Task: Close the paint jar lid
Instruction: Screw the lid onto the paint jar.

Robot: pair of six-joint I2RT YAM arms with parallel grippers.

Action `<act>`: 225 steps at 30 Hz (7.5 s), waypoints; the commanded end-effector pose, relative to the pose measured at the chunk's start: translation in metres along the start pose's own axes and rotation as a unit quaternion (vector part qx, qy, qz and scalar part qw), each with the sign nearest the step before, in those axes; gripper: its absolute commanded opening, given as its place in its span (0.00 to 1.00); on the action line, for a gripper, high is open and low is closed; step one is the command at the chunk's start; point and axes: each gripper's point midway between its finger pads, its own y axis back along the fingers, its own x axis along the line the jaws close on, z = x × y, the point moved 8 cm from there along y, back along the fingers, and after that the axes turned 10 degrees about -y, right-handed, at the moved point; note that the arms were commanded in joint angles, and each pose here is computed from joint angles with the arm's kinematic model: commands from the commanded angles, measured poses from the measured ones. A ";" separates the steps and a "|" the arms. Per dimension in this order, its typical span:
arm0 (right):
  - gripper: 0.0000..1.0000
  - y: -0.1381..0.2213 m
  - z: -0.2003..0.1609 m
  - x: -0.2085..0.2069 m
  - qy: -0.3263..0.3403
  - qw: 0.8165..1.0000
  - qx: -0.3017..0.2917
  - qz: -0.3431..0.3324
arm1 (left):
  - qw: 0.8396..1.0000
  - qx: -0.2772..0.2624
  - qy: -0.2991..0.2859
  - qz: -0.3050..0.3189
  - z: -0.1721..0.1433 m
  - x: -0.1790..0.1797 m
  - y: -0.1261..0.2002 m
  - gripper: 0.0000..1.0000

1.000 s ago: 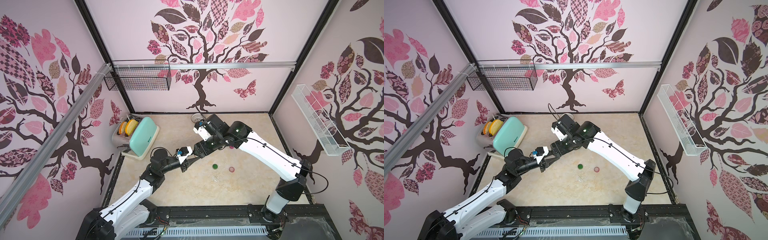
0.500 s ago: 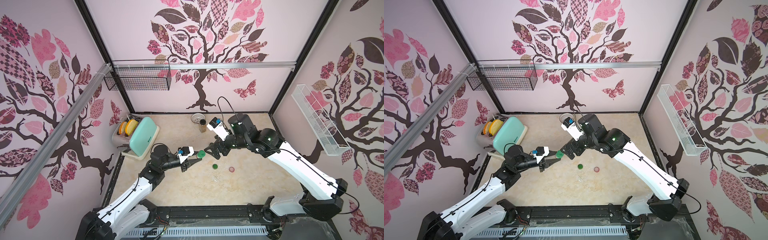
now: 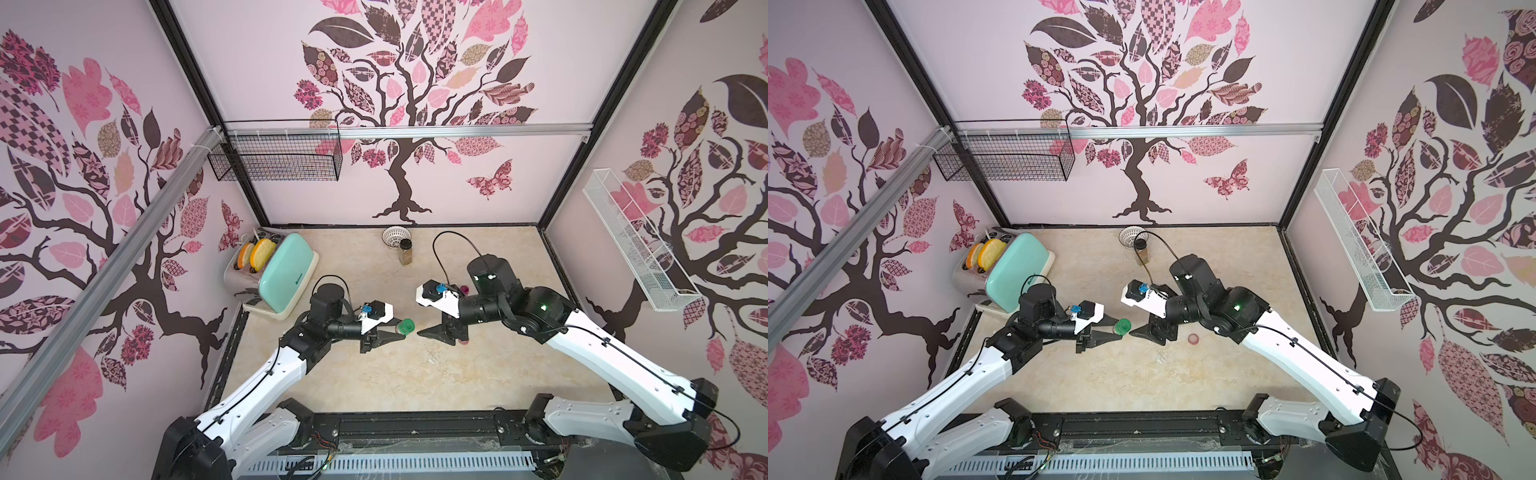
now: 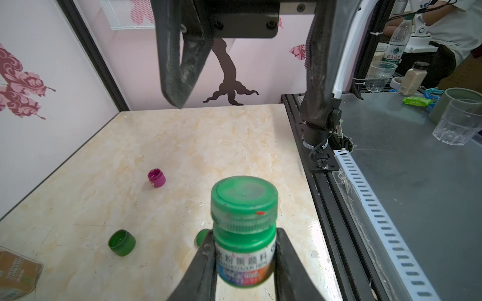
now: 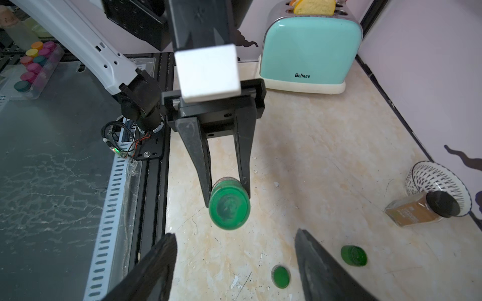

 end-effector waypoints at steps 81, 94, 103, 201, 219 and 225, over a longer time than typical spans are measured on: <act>0.12 -0.078 0.007 -0.021 -0.517 0.840 0.101 -0.132 | 0.986 0.000 -0.080 0.148 0.022 0.019 0.016 0.20; 0.44 -0.019 0.031 -0.024 -0.395 0.900 0.039 -0.178 | 0.992 0.016 -0.059 0.112 0.015 0.012 0.014 0.20; 0.85 0.009 0.030 -0.015 -0.222 0.964 0.016 -0.144 | 0.998 0.009 -0.038 0.057 0.014 0.004 0.010 0.20; 0.63 -0.033 0.024 -0.025 -0.581 0.806 -0.035 -0.113 | 0.986 0.065 -0.090 0.127 0.008 -0.001 0.024 0.20; 0.93 0.005 -0.001 0.002 -0.016 0.998 -0.058 0.004 | 0.999 0.016 -0.046 -0.013 0.013 -0.015 0.013 0.21; 0.86 -0.002 -0.011 0.018 0.065 0.994 -0.050 0.066 | 0.998 0.005 -0.028 -0.060 0.013 -0.018 0.010 0.21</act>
